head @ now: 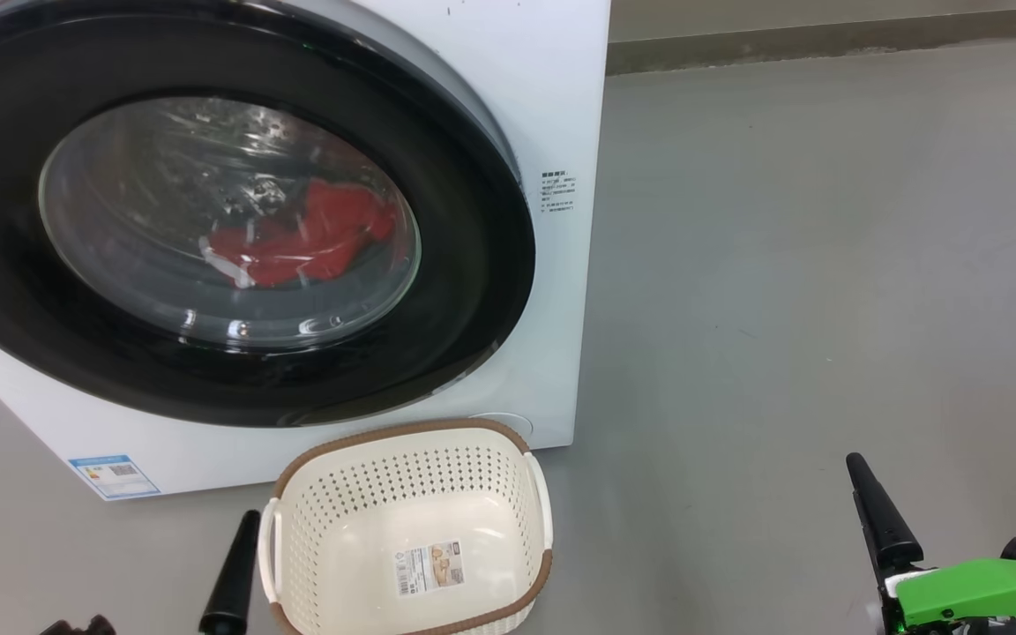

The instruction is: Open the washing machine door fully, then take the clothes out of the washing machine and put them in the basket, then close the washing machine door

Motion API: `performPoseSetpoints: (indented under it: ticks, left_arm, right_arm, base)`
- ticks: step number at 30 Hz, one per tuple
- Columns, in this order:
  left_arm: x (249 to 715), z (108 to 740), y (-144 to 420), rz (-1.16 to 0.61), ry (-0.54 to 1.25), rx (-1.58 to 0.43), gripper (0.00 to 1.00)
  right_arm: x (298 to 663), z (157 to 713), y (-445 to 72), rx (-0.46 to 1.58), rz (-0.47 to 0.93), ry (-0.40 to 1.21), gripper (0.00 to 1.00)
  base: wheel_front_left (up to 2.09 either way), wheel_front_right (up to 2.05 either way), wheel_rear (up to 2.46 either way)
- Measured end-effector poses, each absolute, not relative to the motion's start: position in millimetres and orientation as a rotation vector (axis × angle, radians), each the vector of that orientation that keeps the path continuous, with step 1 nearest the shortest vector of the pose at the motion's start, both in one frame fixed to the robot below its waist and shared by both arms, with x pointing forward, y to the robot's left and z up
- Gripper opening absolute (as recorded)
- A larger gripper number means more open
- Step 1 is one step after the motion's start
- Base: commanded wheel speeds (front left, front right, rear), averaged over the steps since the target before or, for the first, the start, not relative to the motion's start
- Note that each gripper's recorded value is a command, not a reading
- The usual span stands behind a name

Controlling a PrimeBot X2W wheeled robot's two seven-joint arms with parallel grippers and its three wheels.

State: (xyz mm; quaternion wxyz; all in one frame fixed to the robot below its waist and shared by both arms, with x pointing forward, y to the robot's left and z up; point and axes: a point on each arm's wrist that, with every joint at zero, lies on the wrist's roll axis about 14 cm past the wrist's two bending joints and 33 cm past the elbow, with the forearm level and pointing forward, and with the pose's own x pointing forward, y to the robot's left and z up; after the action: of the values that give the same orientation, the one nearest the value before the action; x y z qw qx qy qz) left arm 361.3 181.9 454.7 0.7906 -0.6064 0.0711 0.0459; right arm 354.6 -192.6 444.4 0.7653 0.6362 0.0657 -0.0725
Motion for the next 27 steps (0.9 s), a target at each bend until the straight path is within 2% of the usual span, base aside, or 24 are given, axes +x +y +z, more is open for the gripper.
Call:
performPoseSetpoints:
  ticks: [27]
  left_arm:
    - [359, 464, 170, 0.052, 0.145, -0.946, 1.00]
  right_arm:
    - [349, 446, -191, 1.019, -0.124, 0.144, 1.00]
  base:
    - [0.00, 0.00, 0.00]
